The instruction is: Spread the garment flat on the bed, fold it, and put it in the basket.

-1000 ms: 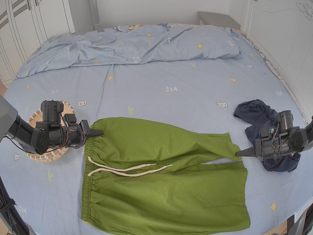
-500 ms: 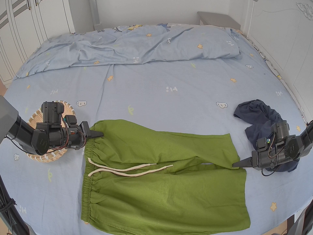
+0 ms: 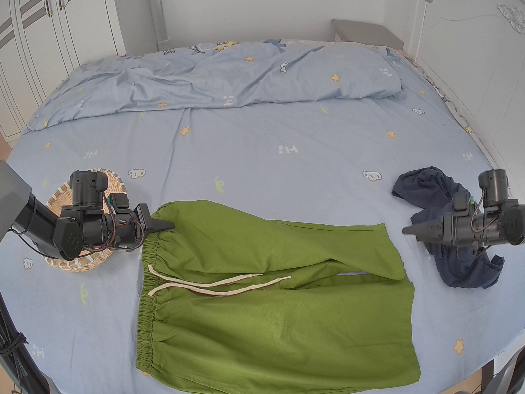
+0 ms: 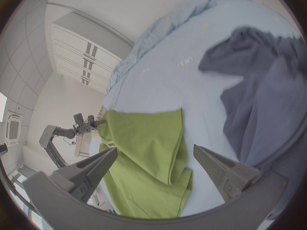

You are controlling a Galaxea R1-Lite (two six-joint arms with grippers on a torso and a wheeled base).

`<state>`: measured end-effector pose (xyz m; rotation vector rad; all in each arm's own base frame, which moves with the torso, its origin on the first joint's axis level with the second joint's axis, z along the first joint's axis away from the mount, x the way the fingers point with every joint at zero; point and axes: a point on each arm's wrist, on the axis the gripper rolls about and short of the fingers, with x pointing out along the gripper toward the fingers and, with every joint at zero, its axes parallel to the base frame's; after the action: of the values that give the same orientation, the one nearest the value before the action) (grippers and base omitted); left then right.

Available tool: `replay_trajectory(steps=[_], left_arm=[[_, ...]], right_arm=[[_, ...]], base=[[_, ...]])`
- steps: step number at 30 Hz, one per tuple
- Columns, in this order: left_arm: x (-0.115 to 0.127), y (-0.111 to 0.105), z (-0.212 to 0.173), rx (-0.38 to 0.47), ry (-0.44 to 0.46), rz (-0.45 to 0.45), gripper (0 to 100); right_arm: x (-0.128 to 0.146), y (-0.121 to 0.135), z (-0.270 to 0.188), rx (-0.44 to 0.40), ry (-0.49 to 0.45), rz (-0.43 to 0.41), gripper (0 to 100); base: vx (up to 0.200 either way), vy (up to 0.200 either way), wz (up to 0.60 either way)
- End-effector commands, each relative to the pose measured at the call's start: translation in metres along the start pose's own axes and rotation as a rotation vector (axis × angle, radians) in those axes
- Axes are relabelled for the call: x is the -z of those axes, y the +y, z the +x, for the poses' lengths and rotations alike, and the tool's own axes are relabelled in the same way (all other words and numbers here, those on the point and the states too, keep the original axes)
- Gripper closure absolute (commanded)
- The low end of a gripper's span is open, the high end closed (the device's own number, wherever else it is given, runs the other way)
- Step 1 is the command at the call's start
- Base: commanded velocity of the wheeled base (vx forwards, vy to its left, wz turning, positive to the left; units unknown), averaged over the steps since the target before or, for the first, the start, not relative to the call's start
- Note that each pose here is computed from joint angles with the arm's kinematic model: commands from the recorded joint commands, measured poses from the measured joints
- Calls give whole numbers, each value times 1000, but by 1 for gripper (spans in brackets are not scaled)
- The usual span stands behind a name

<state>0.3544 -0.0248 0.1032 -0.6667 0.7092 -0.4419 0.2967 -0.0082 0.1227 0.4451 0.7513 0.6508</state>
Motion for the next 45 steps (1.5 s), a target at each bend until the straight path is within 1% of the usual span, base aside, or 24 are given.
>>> replay_trajectory(steps=[1, 4, 5, 6, 11, 18, 25, 27, 33, 36, 45], left_arm=[[0, 0, 1, 0, 1, 0, 100], [1, 0, 1, -1, 2, 0, 100], [1, 0, 1, -1, 2, 0, 100], [1, 0, 1, 0, 3, 0, 100], [1, -1, 1, 1, 3, 2, 100], [1, -1, 1, 0, 5, 0, 100], [1, -1, 2, 2, 5, 2, 100], [1, -1, 1, 1, 4, 1, 100], [1, -1, 1, 1, 4, 1, 100], [1, -1, 1, 1, 4, 1, 100], [1, -1, 2, 2, 5, 2, 100]], right_arm=[[-48, 14, -9, -16, -124, -65, 0], [-63, -6, 16, -21, -107, -40, 0], [-63, -6, 16, -21, -107, -40, 0], [-65, -13, 30, -28, -88, -33, 0], [-54, -32, 61, -29, -20, 1, 0], [-48, -26, 71, -47, 11, -3, 0], [-46, -29, 70, -42, 14, -5, 0], [-41, -35, 72, -36, 24, 5, 0], [-33, -34, 75, -38, 48, 12, 0], [-27, -37, 80, -38, 68, -11, 0], [-23, -35, 89, -53, 84, -18, 0]], base=[[0, 0, 0], [0, 0, 0], [0, 0, 0], [0, 0, 0], [0, 0, 0], [0, 0, 0], [0, 0, 0], [0, 0, 0], [0, 0, 0], [0, 0, 0], [0, 0, 0]])
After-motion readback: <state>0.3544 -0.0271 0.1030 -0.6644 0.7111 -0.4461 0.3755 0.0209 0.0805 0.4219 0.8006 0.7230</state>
